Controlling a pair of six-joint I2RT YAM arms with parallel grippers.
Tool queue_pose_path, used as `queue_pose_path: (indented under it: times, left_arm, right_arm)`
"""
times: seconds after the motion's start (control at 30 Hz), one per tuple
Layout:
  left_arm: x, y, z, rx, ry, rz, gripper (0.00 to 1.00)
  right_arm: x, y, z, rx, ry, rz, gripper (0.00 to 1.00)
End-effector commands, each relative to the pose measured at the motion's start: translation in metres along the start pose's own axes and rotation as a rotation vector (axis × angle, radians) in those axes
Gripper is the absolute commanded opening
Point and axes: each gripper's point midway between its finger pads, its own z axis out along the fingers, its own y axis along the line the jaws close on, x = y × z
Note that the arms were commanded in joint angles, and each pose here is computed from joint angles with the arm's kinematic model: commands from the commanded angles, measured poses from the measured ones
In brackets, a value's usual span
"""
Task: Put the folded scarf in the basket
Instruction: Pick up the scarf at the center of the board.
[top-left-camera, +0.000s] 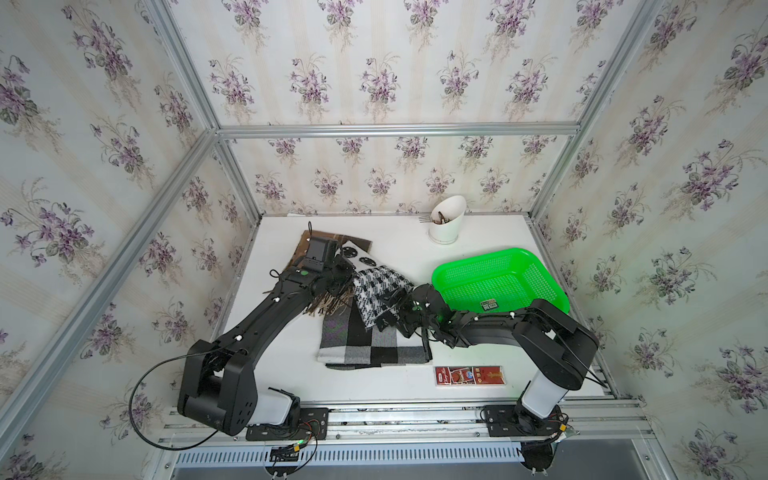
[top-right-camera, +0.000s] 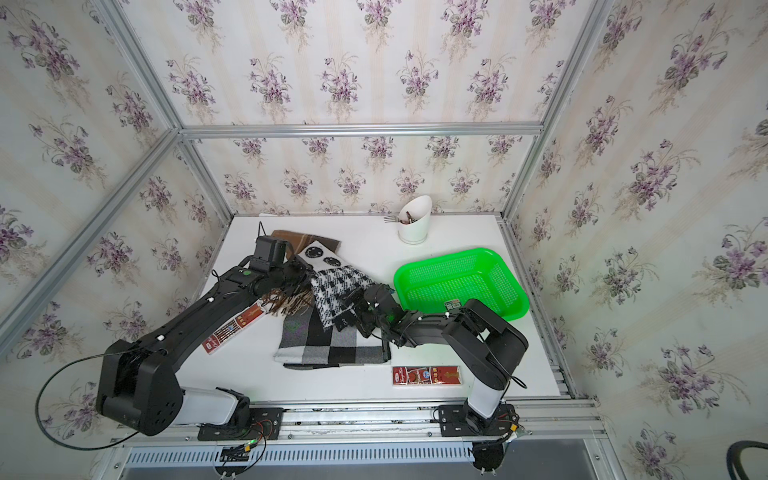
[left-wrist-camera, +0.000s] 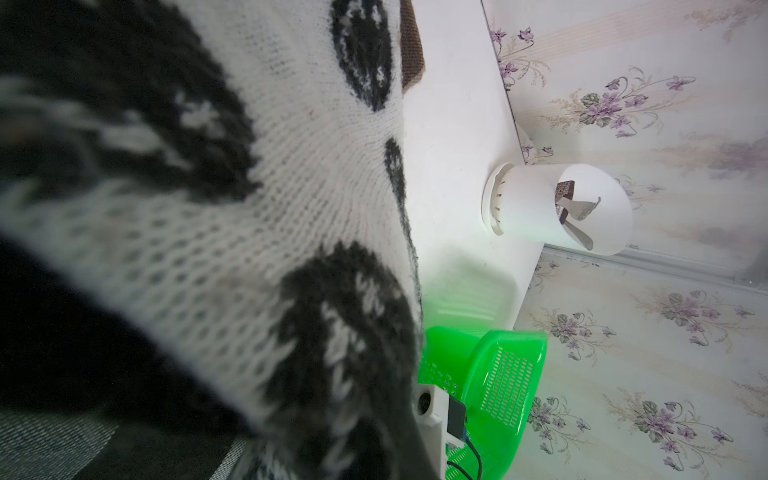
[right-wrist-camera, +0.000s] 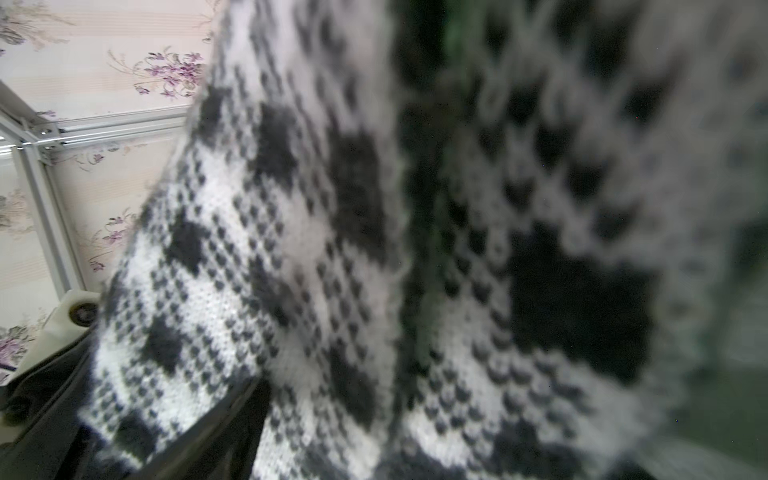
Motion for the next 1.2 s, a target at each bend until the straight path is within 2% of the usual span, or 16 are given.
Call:
queue_pose_path:
  times: [0.0, 0.33, 0.43, 0.53, 0.57, 0.63, 0.67, 0.7, 0.73, 0.87, 1.03, 1.13, 1.17]
  left_arm:
    - [0.000, -0.007, -0.003, 0.031, 0.001, 0.006, 0.02]
    - [-0.002, -0.006, -0.004, 0.037, 0.007, -0.004, 0.02]
    - [-0.003, -0.006, -0.006, 0.039, 0.005, -0.004, 0.02]
    - [-0.003, -0.004, -0.007, 0.040, 0.008, -0.006, 0.02]
    - [-0.002, -0.003, -0.007, 0.038, 0.009, -0.004, 0.02]
    - [-0.003, 0.000, -0.009, 0.034, 0.006, -0.004, 0.02]
    - [-0.002, 0.002, -0.010, 0.028, 0.006, -0.001, 0.02]
    - [-0.001, 0.006, -0.010, 0.020, 0.006, 0.000, 0.02]
    - [-0.001, 0.009, -0.011, 0.014, 0.007, -0.002, 0.03]
    - [-0.001, 0.024, -0.016, -0.006, -0.002, -0.005, 0.03]
    - [0.007, 0.047, -0.024, -0.061, -0.003, 0.018, 0.04]
    - [0.018, 0.064, -0.024, -0.080, 0.025, 0.008, 0.09]
    - [0.024, 0.071, -0.023, -0.088, 0.041, 0.001, 0.16]
  right_arm:
    - [-0.008, 0.019, 0.002, -0.088, -0.046, 0.007, 0.95]
    - [0.000, 0.017, 0.019, -0.105, -0.004, 0.057, 0.94]
    - [-0.003, 0.012, 0.020, -0.096, -0.019, 0.071, 0.90]
    - [-0.007, 0.011, 0.020, -0.096, -0.039, 0.077, 0.77]
    - [-0.008, 0.012, 0.020, -0.097, -0.046, 0.077, 0.70]
    - [-0.010, 0.014, 0.019, -0.102, -0.058, 0.067, 0.43]
    - [-0.011, 0.015, 0.018, -0.094, -0.063, 0.057, 0.26]
    - [-0.012, 0.012, 0.017, -0.068, -0.074, 0.045, 0.14]
    - [-0.013, 0.011, 0.015, -0.046, -0.082, 0.033, 0.09]
    - [-0.019, 0.007, 0.004, 0.054, -0.126, -0.040, 0.00]
    - [-0.026, 0.013, -0.009, 0.214, -0.154, -0.179, 0.00]
    - [-0.033, 0.014, -0.020, 0.275, -0.160, -0.231, 0.00]
    - [-0.037, 0.011, -0.024, 0.300, -0.157, -0.238, 0.00]
